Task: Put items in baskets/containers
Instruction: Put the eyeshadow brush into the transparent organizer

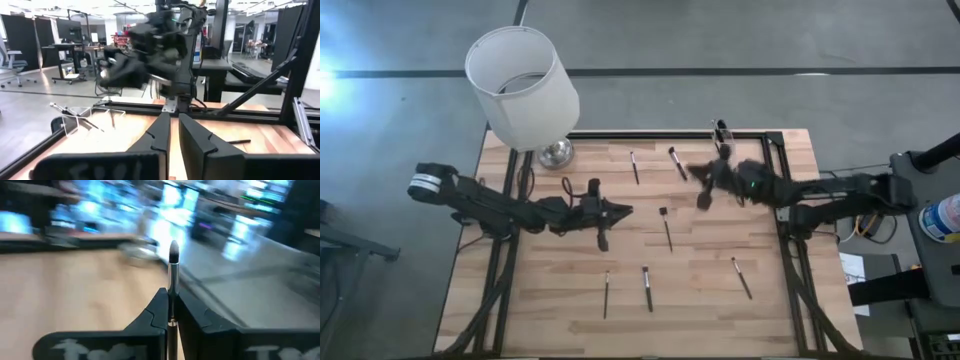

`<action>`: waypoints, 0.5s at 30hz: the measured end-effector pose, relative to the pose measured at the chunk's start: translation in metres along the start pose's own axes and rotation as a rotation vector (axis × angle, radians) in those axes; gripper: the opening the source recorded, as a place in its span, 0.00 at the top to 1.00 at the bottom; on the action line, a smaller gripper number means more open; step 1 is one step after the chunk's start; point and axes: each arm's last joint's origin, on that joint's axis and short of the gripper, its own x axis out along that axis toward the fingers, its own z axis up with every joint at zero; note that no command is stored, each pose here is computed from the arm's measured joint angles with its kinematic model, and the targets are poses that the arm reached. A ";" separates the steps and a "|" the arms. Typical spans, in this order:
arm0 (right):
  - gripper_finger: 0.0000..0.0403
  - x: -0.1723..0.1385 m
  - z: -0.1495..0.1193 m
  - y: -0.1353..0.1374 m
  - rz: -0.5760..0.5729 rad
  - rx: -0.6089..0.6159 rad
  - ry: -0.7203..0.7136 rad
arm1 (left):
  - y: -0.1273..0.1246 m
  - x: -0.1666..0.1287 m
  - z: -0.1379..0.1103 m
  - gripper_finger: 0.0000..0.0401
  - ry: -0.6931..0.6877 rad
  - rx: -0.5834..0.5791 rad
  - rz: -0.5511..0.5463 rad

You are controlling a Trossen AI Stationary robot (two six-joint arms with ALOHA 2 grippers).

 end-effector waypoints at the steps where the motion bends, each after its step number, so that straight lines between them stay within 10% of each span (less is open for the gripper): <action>1: 0.97 -0.002 0.001 -0.012 -0.055 0.004 0.015 | 0.001 -0.003 -0.001 0.92 0.000 0.000 0.000; 7: 0.97 -0.012 -0.007 -0.078 -0.341 0.030 0.105 | 0.003 -0.008 0.003 0.92 -0.019 -0.007 -0.003; 15: 0.97 -0.009 -0.033 -0.122 -0.393 0.078 0.219 | 0.002 -0.007 0.000 0.92 -0.005 -0.001 -0.004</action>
